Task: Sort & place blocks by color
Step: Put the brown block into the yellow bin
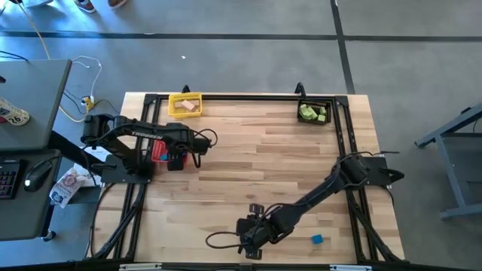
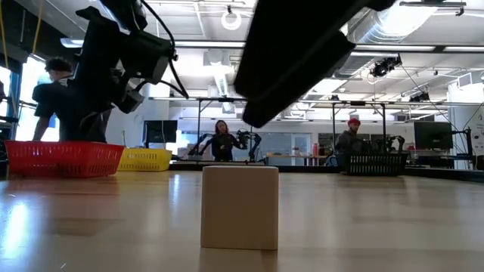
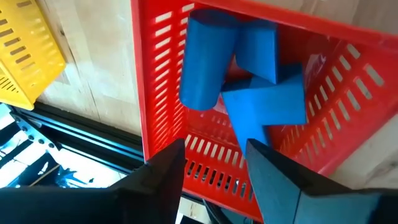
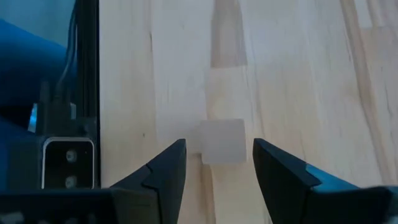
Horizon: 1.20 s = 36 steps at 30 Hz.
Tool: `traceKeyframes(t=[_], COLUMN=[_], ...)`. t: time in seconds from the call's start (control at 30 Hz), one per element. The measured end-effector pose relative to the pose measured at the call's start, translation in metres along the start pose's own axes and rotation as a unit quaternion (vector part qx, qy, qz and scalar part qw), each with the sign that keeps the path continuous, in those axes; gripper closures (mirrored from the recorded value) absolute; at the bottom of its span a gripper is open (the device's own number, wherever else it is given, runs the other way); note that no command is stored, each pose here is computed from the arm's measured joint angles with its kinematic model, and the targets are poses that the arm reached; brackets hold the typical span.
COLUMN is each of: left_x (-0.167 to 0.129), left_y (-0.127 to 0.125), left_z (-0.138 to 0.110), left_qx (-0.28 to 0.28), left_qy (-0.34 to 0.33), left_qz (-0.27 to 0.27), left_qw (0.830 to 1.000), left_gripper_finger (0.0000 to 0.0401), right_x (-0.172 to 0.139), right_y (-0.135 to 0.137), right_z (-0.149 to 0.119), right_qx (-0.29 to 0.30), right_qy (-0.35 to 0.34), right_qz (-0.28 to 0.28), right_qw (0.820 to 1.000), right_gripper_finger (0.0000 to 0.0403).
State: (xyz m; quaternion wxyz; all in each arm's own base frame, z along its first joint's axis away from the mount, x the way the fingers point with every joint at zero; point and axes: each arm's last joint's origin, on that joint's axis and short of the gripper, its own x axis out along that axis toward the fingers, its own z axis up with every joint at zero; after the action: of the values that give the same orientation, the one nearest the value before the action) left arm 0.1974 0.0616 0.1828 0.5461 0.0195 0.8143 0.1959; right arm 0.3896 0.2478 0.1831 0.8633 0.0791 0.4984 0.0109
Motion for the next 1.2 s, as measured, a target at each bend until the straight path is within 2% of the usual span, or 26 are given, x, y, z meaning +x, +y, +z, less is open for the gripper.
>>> traceKeyframes(t=[0.23,0.5,0.8,1.03,1.2], left_x=[-0.021,-0.064,-0.101,-0.111,-0.114], left_y=[0.004,0.01,0.023,0.031,0.034], left_z=[0.001,-0.008,-0.049,-0.082,-0.097], left_qx=[-0.005,-0.015,-0.05,-0.075,-0.084], left_qy=[-0.011,-0.107,-0.223,-0.286,-0.313], left_qz=[-0.029,-0.038,-0.052,-0.059,-0.062], left_qw=[0.999,0.993,0.972,0.953,0.944], left_gripper_finger=[0.0245,0.0245,0.0245,0.0245,0.0245], right_x=[0.009,0.018,0.024,0.023,0.024], right_y=[-0.001,0.001,0.0,0.0,-0.002], right_z=[-0.002,-0.004,-0.005,-0.003,-0.003], right_qx=[-0.013,-0.012,-0.011,-0.01,-0.004], right_qy=[-0.001,0.001,-0.008,-0.02,-0.012], right_qz=[-0.008,0.001,-0.017,-0.025,-0.017], right_qw=[1.0,1.0,1.0,0.999,1.0], right_gripper_finger=[0.0231,0.0231,0.0231,0.0231,0.0231])
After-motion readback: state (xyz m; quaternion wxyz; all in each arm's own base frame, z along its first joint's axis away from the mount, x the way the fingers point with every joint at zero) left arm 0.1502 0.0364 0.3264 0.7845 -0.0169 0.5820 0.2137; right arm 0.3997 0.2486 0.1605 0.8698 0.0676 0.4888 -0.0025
